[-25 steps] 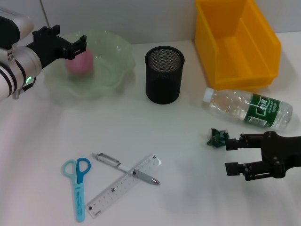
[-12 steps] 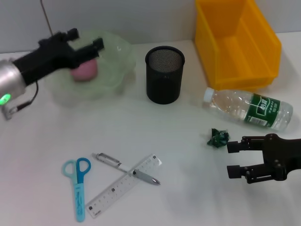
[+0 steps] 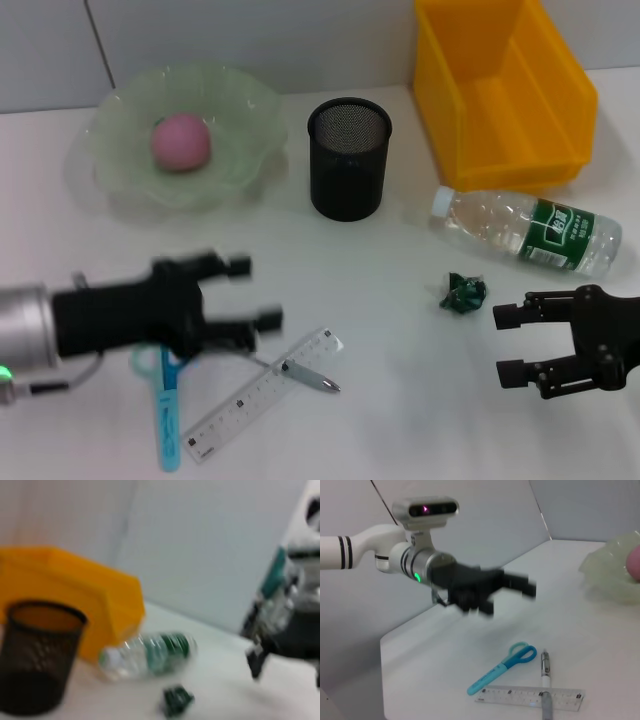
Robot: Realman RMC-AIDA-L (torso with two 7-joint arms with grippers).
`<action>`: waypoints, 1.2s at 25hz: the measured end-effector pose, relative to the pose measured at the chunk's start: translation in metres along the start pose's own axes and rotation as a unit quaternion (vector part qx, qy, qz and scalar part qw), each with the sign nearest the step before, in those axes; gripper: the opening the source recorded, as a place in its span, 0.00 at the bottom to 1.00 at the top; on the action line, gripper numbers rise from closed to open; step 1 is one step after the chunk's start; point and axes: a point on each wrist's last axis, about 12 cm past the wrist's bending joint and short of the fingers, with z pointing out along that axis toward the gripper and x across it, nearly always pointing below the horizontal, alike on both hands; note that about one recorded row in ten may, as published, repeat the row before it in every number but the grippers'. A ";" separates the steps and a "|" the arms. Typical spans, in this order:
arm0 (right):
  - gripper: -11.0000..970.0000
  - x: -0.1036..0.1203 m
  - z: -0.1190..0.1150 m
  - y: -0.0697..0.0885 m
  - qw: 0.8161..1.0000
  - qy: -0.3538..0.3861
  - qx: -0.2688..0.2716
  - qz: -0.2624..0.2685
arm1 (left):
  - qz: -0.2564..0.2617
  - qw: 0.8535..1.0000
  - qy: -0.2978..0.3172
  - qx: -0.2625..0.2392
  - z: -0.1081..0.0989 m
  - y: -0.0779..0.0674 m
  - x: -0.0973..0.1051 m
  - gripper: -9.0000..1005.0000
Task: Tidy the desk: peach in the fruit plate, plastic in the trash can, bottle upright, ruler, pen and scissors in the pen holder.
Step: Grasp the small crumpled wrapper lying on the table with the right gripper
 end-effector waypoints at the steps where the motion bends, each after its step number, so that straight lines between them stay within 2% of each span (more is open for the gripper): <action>1: 0.84 0.000 -0.001 0.000 1.000 0.001 0.001 -0.001 | 0.002 1.000 0.013 0.007 0.003 -0.002 0.004 0.86; 2: 0.84 -0.001 -0.001 0.000 1.000 0.002 0.001 -0.002 | 0.007 0.999 0.044 0.021 0.011 -0.007 0.012 0.86; 7: 0.83 -0.016 -0.005 -0.004 1.000 0.012 0.005 0.005 | 0.016 0.999 0.040 0.023 0.013 -0.009 0.013 0.86; 12: 0.83 -0.073 -0.008 -0.006 0.997 0.079 0.003 0.022 | 0.017 0.999 0.027 0.016 0.008 -0.008 0.011 0.86; 13: 0.83 -0.087 -0.007 -0.007 0.994 0.103 0.013 0.024 | 0.018 0.999 0.025 0.015 0.007 -0.008 0.011 0.86; 14: 0.83 -0.112 -0.004 -0.008 0.989 0.142 0.032 0.021 | 0.019 0.999 0.023 0.013 0.007 -0.007 0.012 0.86; 15: 0.83 -0.112 -0.004 -0.008 0.989 0.142 0.032 0.021 | 0.020 1.000 0.021 0.011 0.006 -0.007 0.012 0.86; 17: 0.82 -0.136 0.003 -0.008 0.981 0.188 0.051 0.011 | 0.020 1.000 0.017 0.008 0.006 -0.007 0.012 0.86; 21: 0.82 -0.163 0.024 -0.011 0.958 0.275 0.074 -0.014 | 0.020 1.000 0.018 0.003 0.006 -0.006 0.013 0.86; 26: 0.82 -0.170 0.057 -0.018 0.927 0.355 0.104 -0.055 | 0.018 1.000 0.012 -0.003 0.005 -0.005 0.012 0.86; 30: 0.81 -0.164 0.084 -0.021 0.908 0.390 0.120 -0.094 | 0.016 1.000 0.008 -0.005 0.006 -0.005 0.012 0.86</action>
